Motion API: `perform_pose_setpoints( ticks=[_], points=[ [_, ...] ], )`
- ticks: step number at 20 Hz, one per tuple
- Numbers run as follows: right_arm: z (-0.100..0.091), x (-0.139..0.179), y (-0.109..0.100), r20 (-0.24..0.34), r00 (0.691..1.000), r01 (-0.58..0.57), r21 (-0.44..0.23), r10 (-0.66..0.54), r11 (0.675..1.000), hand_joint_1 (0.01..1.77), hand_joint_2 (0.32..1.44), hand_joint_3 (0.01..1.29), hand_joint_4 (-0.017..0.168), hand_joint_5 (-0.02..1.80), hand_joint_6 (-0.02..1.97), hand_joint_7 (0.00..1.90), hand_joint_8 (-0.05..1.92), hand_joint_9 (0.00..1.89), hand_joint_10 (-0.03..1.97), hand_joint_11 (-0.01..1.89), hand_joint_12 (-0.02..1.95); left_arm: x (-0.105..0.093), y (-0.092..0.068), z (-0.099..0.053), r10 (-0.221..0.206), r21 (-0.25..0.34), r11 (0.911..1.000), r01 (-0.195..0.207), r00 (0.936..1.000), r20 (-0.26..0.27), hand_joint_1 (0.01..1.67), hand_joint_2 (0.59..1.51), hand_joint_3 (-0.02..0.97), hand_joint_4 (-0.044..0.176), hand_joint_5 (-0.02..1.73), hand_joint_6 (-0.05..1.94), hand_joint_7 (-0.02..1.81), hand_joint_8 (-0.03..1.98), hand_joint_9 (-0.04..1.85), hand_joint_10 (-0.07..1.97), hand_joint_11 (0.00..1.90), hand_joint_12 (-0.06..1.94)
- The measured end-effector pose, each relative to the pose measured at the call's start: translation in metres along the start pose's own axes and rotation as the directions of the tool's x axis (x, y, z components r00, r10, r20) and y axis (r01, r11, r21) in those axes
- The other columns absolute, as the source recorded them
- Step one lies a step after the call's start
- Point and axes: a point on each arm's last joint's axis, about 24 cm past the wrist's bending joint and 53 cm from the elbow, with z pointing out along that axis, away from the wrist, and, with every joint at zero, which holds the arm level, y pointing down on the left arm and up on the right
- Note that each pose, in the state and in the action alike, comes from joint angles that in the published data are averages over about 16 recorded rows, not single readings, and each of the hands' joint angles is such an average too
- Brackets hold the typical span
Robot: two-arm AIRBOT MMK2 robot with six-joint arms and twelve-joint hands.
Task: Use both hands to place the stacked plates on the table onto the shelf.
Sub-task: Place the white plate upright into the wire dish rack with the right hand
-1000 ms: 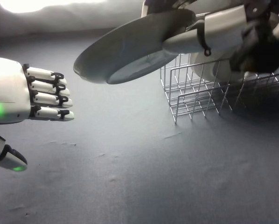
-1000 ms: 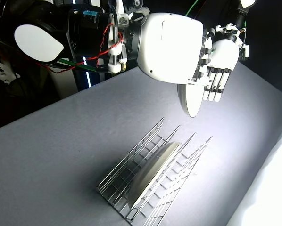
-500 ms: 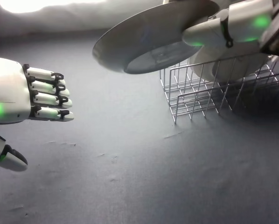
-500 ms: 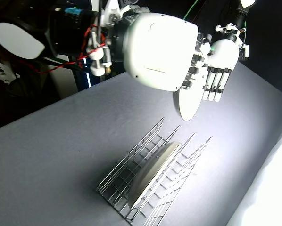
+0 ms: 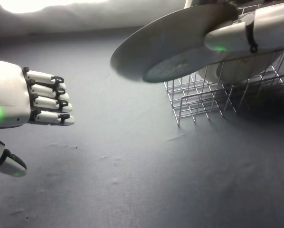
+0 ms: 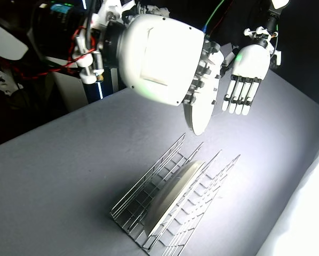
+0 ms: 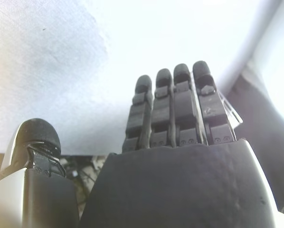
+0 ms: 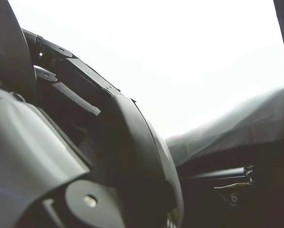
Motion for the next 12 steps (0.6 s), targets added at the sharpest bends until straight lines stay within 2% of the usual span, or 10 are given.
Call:
perform_pose_setpoints(
  ticks=[12],
  points=[
    [-0.021, -0.032, -0.014, 0.071, 0.997, 0.022, 0.048, -0.025, 0.999, 1.40, 1.04, 0.01, -0.008, 0.92, 0.86, 1.01, 0.85, 0.91, 1.18, 0.70, 1.29, 0.002, 0.000, 0.000, -0.005, 0.002, 1.0000, 0.005, 1.0000, -0.005, 0.01, 1.111, 0.012, 0.004, 0.18, 0.01, 0.18, 0.00, 0.16, 0.01, 0.01, 0.40]
  ],
)
